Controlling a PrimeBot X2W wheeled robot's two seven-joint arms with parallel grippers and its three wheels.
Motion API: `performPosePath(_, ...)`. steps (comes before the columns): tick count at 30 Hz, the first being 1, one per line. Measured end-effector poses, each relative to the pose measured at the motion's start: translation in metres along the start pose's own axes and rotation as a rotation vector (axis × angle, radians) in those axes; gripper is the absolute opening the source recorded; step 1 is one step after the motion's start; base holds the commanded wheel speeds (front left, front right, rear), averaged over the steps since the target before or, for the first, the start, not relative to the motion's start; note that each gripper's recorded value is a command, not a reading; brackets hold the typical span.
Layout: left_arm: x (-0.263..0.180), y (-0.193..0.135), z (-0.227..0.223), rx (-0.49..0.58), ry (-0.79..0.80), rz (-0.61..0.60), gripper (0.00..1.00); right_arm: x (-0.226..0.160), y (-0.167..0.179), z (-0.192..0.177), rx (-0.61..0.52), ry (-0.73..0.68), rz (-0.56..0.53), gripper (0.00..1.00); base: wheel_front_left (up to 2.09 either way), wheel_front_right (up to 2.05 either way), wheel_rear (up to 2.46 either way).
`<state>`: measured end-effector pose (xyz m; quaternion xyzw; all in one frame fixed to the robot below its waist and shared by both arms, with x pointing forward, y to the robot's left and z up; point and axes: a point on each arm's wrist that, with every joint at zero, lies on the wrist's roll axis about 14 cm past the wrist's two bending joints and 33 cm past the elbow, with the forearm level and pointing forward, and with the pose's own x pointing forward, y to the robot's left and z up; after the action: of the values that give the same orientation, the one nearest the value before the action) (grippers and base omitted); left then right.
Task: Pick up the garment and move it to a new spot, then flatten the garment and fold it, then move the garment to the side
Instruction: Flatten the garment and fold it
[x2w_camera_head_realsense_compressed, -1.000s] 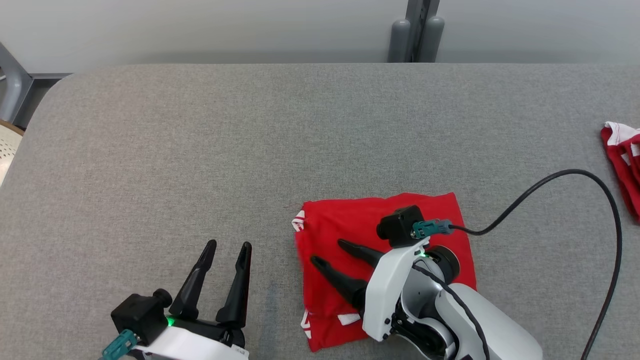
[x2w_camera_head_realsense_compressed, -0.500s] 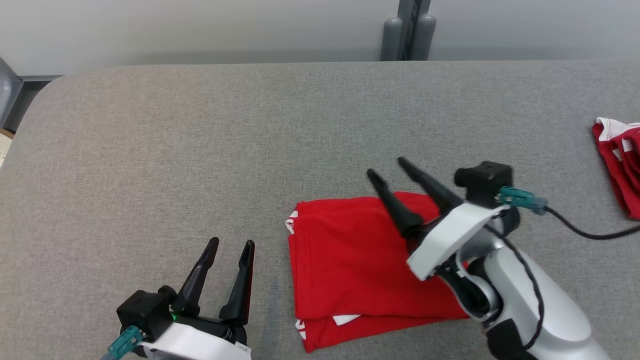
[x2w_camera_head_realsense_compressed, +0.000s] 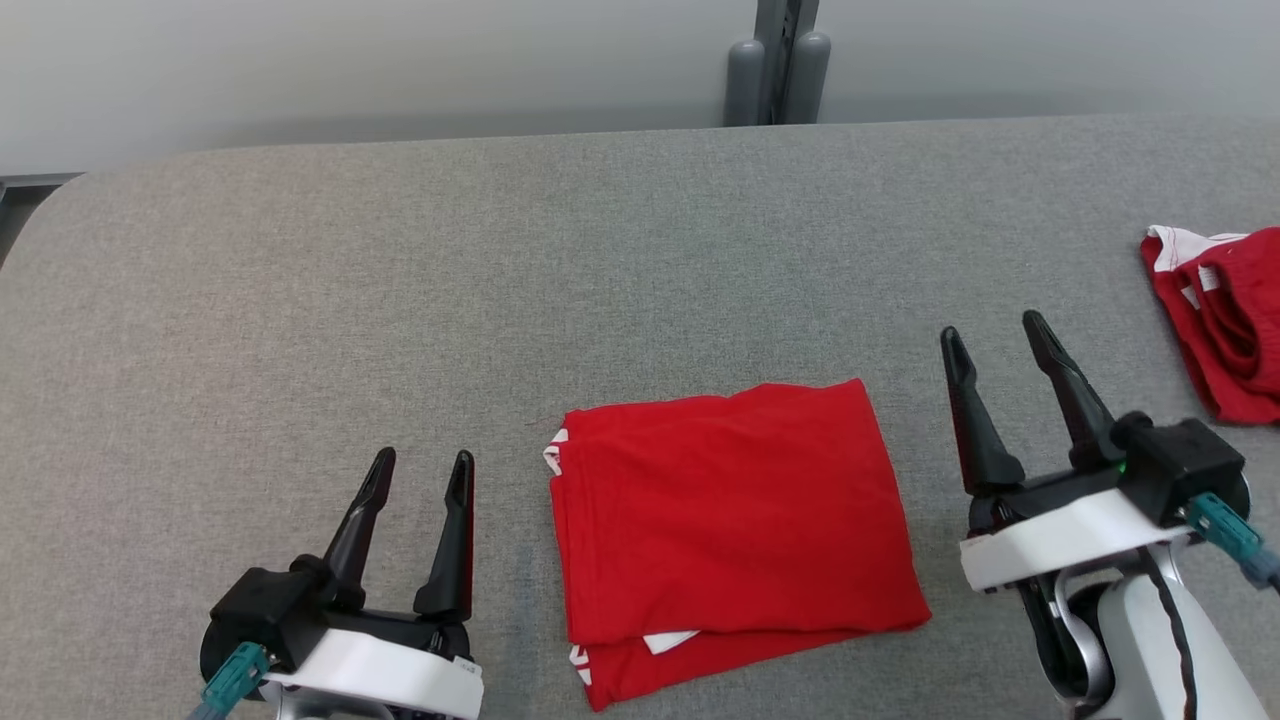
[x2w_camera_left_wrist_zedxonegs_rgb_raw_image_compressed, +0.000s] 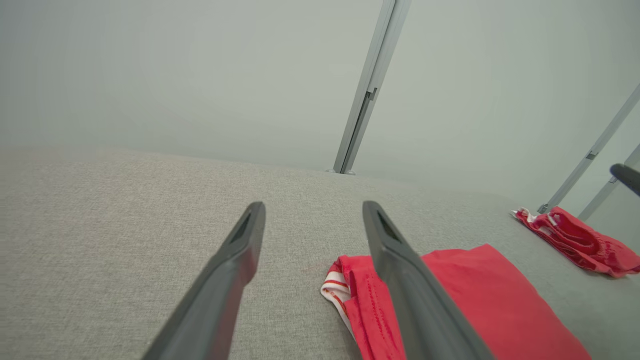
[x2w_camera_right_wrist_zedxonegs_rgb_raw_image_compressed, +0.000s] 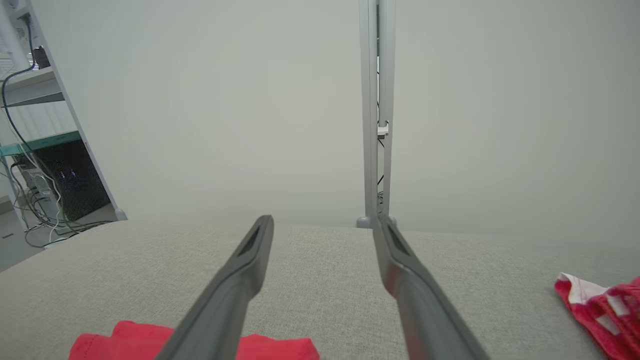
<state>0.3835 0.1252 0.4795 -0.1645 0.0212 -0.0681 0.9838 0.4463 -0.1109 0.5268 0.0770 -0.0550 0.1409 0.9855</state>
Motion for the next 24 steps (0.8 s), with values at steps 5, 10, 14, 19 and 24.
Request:
performPosePath(5,-0.003,0.004,0.005,0.021,-0.022,0.028,1.00,-0.021,-0.014,-0.001,0.007,-0.013,-0.075,1.00,0.00,0.00,0.00)
performPosePath(10,-0.013,0.013,0.006,0.039,-0.025,0.061,1.00,-0.036,-0.023,-0.003,0.039,-0.012,-0.121,1.00,0.00,0.00,0.00)
performPosePath(14,-0.020,0.018,0.008,0.046,-0.037,0.085,1.00,-0.043,-0.028,-0.004,0.083,-0.019,-0.149,1.00,0.00,0.00,0.00)
performPosePath(19,-0.025,0.021,0.009,0.057,-0.042,0.095,1.00,-0.047,-0.027,-0.009,0.096,-0.003,-0.151,1.00,0.00,0.00,0.00)
performPosePath(24,-0.025,0.020,0.012,0.058,-0.053,0.091,1.00,-0.050,-0.027,-0.015,0.105,0.017,-0.156,1.00,0.00,0.00,0.00)
